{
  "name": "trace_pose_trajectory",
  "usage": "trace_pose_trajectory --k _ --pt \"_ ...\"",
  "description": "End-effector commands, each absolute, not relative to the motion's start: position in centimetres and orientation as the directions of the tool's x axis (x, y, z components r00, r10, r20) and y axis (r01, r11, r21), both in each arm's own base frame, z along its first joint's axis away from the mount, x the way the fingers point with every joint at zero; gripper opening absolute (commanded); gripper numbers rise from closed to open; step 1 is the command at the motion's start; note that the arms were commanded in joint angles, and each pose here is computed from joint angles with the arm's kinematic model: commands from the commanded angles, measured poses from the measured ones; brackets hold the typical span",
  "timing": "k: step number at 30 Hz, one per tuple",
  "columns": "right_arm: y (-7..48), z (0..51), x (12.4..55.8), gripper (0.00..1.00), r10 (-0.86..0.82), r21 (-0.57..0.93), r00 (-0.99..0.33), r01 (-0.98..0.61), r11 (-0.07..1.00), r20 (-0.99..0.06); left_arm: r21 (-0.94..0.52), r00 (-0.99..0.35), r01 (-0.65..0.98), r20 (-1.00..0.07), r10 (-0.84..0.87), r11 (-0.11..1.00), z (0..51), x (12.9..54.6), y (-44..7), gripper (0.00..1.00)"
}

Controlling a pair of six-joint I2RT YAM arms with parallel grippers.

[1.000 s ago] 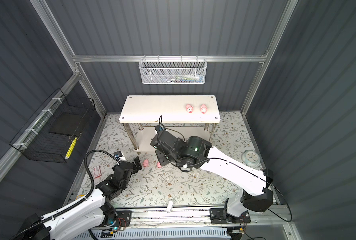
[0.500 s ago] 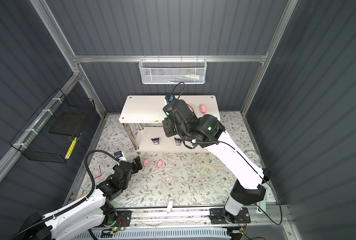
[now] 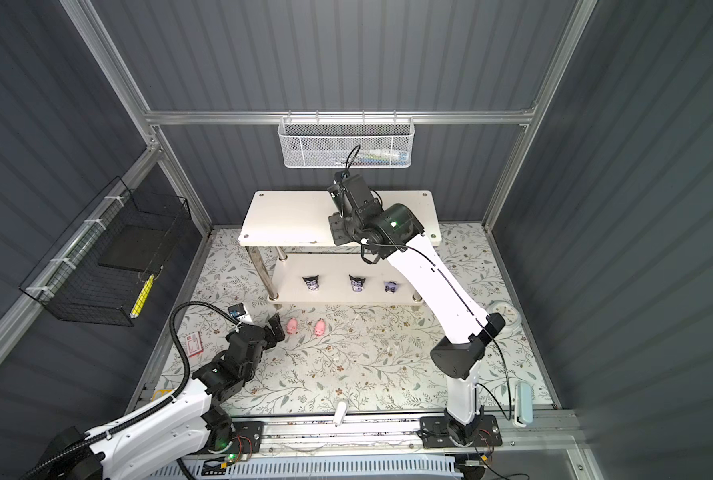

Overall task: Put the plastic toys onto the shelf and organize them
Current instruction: 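Lift the pink pig with the right gripper up over the top shelf, then lower the pink pig beside the other pigs and open the right gripper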

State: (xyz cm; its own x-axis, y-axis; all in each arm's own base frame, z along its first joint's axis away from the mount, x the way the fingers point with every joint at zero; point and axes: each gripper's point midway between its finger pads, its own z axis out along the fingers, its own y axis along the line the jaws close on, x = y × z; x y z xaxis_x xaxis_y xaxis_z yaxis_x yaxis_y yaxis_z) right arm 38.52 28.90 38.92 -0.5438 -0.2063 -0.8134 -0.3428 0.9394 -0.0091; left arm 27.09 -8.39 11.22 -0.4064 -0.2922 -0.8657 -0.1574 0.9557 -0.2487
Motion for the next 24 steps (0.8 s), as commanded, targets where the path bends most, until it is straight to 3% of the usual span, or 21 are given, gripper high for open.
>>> trace_pose_trajectory --k 1,24 --pt "28.6 39.5 38.8 0.32 -0.218 -0.026 -0.532 -0.344 0.939 -0.818 -0.244 -0.404 -0.175 -0.865 -0.296 0.954 10.9 26.9 -7.8 0.99" --pt "28.2 37.1 41.4 0.33 -0.203 -0.01 -0.58 -0.318 0.948 -0.789 -0.244 -0.413 -0.174 -0.861 -0.296 0.954 10.4 27.0 -7.9 1.0"
